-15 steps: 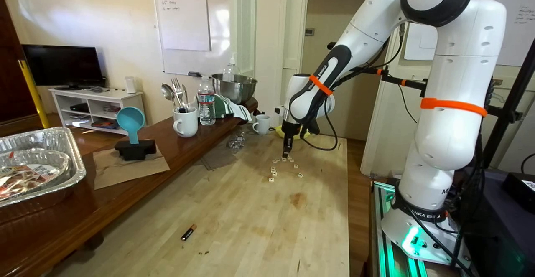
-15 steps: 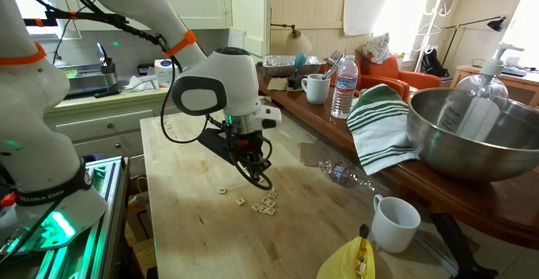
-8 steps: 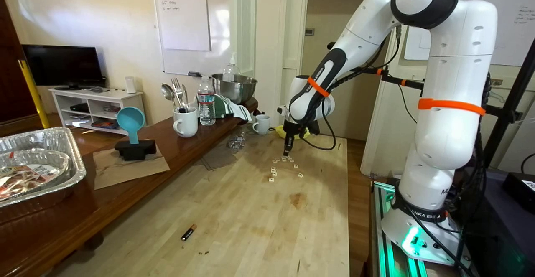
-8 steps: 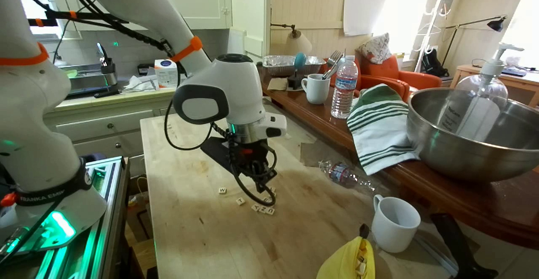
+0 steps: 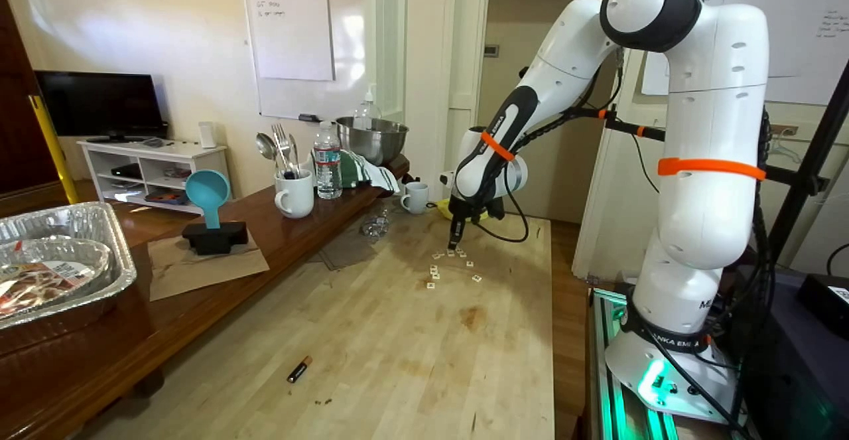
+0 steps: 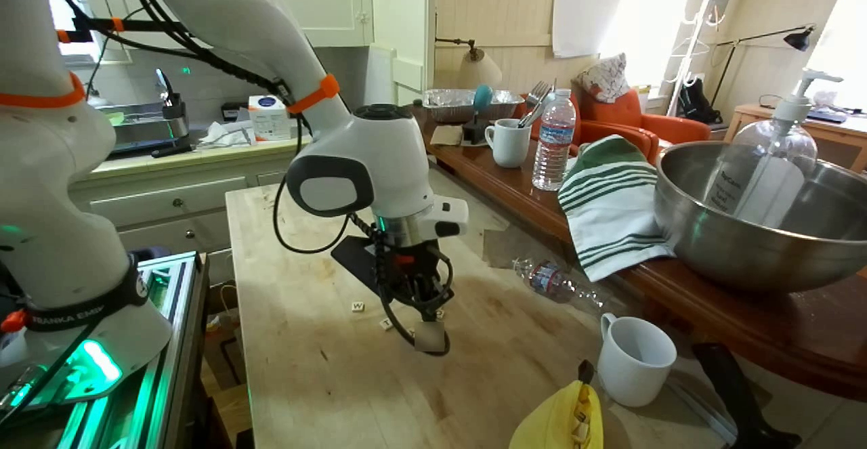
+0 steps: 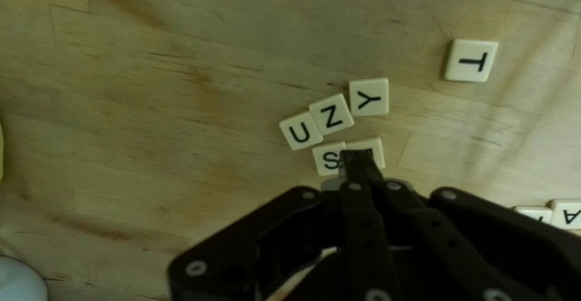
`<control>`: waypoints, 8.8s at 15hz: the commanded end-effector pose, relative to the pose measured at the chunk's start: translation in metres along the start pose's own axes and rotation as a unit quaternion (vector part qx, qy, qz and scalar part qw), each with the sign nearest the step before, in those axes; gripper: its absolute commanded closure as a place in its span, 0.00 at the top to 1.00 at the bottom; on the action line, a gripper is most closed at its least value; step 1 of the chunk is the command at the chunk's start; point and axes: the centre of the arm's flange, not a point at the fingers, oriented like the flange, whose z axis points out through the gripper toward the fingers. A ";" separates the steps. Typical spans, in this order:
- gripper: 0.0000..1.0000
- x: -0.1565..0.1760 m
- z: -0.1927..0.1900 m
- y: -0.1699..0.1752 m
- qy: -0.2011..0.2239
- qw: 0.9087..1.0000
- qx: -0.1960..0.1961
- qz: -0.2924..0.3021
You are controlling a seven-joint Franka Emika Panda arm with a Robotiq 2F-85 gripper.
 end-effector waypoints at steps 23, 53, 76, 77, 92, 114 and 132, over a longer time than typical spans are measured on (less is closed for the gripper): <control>0.00 0.001 0.023 -0.067 -0.052 0.996 0.059 -0.050; 0.00 0.031 0.027 -0.130 -0.054 0.991 0.094 0.078; 0.00 0.056 0.034 -0.113 -0.052 0.991 0.061 0.107; 0.00 0.058 0.034 -0.114 -0.052 0.991 0.062 0.106; 0.00 0.054 0.039 -0.130 -0.067 0.992 0.077 0.080; 0.00 0.041 0.037 -0.141 -0.072 0.995 0.069 0.015; 0.00 0.041 0.024 -0.137 -0.056 0.996 0.065 -0.009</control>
